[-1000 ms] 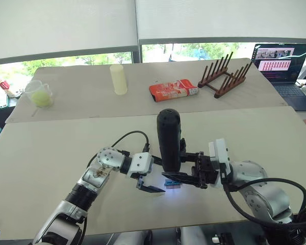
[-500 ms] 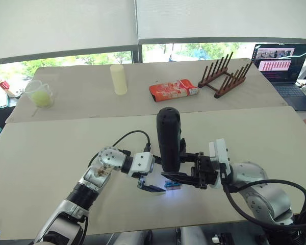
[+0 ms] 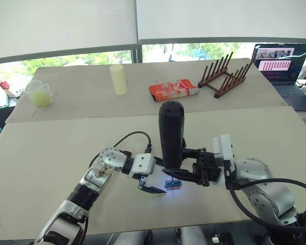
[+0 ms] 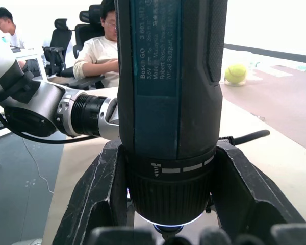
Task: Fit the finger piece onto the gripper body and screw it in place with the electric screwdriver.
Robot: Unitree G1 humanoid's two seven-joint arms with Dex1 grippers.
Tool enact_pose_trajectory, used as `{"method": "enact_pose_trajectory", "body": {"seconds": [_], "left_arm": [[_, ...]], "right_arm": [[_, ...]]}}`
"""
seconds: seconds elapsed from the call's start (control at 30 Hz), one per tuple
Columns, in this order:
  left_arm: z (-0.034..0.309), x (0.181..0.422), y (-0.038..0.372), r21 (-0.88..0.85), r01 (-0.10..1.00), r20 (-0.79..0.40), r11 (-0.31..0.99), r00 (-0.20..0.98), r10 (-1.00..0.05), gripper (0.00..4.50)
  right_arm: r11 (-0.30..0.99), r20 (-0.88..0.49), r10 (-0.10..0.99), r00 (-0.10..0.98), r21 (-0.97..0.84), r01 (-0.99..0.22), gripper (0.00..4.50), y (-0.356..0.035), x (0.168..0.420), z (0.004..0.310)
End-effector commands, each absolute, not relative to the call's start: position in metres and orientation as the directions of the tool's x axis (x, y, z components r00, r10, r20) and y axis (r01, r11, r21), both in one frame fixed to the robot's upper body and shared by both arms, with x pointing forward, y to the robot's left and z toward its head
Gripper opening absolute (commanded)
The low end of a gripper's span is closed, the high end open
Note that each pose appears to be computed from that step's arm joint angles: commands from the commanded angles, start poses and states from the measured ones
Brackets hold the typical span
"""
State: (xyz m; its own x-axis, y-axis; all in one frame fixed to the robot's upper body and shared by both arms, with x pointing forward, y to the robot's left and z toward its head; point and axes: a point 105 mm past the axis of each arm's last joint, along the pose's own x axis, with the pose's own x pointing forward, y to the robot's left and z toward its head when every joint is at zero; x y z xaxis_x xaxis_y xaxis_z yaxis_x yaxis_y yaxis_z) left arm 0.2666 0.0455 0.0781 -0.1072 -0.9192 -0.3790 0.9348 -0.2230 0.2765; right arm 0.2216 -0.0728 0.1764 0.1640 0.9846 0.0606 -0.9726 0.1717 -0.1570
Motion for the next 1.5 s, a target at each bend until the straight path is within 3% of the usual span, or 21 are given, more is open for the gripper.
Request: {"method": "enact_pose_trajectory", "body": {"seconds": [0.03, 1.5], "left_arm": [[0.0828, 0.2633, 0.0433, 0.298, 0.924, -0.368, -0.238, -0.119, -0.922, 4.50], [0.0837, 0.2657, 0.0443, 0.304, 0.922, -0.375, -0.239, -0.115, -0.920, 4.50]], "right_arm": [[0.167, 0.093, 0.984, 0.150, -0.202, -0.965, 1.90, -0.0712, 0.2185, 0.1851], [0.171, 0.083, 0.984, 0.158, -0.189, -0.967, 1.90, -0.0713, 0.2211, 0.1790]]}}
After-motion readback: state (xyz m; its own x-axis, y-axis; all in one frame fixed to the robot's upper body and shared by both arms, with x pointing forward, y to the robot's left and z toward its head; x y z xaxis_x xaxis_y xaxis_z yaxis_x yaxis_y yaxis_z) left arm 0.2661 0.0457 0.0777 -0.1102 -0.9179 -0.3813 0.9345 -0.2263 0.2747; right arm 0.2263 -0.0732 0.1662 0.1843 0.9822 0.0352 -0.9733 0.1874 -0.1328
